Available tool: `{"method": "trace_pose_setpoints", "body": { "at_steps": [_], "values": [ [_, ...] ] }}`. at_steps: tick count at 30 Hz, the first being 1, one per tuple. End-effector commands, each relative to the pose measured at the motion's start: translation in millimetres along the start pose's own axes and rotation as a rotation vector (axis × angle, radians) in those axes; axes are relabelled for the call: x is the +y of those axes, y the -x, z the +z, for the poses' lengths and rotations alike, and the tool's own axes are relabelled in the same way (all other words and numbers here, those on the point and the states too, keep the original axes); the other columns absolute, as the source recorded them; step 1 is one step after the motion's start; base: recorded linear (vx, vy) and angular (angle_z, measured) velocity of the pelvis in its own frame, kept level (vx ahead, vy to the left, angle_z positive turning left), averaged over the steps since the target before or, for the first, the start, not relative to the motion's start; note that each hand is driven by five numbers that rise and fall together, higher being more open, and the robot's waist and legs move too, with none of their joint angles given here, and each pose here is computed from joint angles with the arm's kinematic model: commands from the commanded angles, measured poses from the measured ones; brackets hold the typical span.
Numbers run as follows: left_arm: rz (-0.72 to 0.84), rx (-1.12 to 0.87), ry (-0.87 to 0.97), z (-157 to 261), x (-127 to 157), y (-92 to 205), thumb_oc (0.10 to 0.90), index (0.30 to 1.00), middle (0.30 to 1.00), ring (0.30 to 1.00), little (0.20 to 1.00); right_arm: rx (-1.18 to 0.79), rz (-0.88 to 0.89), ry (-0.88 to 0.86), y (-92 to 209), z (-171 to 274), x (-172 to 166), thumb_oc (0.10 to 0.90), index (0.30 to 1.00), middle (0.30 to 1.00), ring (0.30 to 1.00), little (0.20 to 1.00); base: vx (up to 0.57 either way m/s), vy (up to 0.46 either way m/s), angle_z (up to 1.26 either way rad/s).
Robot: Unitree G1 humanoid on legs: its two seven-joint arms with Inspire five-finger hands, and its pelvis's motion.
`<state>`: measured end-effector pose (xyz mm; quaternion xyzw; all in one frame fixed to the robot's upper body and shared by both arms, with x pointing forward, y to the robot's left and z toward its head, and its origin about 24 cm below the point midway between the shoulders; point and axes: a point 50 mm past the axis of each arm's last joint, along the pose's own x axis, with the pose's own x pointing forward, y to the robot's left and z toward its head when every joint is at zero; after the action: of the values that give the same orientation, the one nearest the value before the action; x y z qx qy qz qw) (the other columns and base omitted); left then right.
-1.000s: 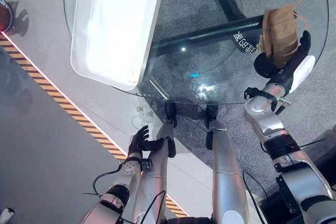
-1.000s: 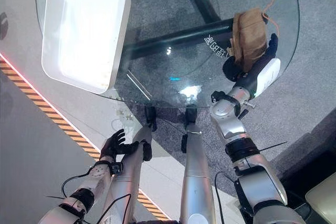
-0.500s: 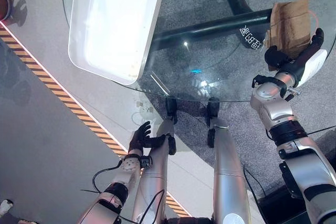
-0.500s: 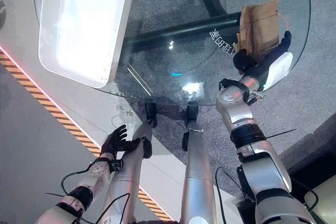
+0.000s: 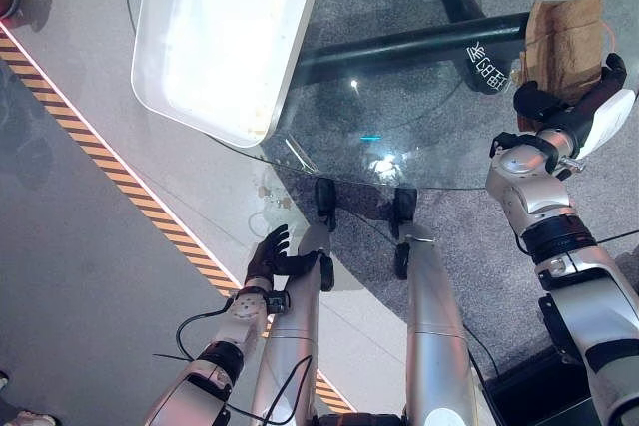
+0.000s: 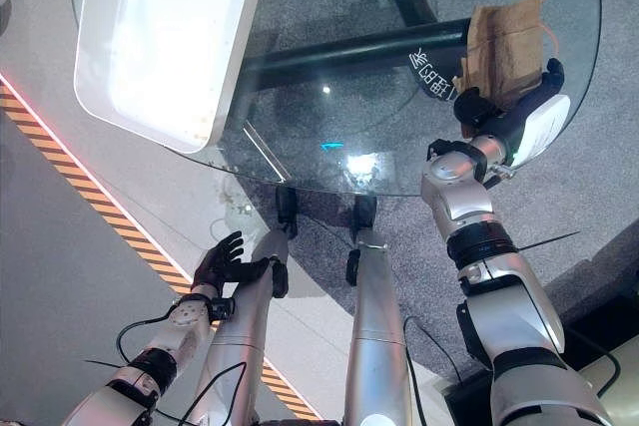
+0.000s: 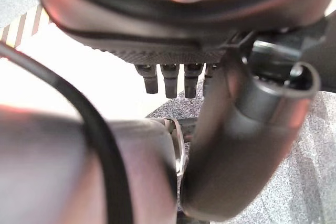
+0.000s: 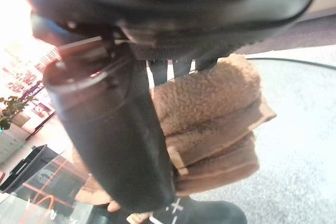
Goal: Wipe the table with a cloth and put it in the basket.
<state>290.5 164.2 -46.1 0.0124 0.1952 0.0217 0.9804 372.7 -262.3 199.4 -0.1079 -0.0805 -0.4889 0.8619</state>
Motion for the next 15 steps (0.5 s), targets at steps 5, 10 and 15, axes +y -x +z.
{"method": "trace_pose_setpoints", "body": {
  "at_steps": [5,10,15],
  "values": [
    [0.069,0.069,-0.042,-16.8,21.3,5.8,0.8,0.9,0.9,0.9,0.9,0.231,0.201,0.069,20.8,-52.9,10.7,0.1,0.3,0.3,0.3,0.2,0.0,0.0,0.0],
    [0.073,0.067,-0.036,-15.7,19.5,5.5,0.8,0.9,0.9,0.9,0.9,0.175,0.213,0.057,23.2,-45.3,12.8,0.1,0.3,0.3,0.3,0.2,0.0,0.0,0.0],
    [0.074,0.068,-0.025,-18.4,17.2,7.7,0.8,0.9,0.9,0.9,0.9,0.036,0.193,0.01,25.9,-22.4,12.4,0.1,0.3,0.3,0.3,0.2,0.02,0.044,0.0]
  ]
}}
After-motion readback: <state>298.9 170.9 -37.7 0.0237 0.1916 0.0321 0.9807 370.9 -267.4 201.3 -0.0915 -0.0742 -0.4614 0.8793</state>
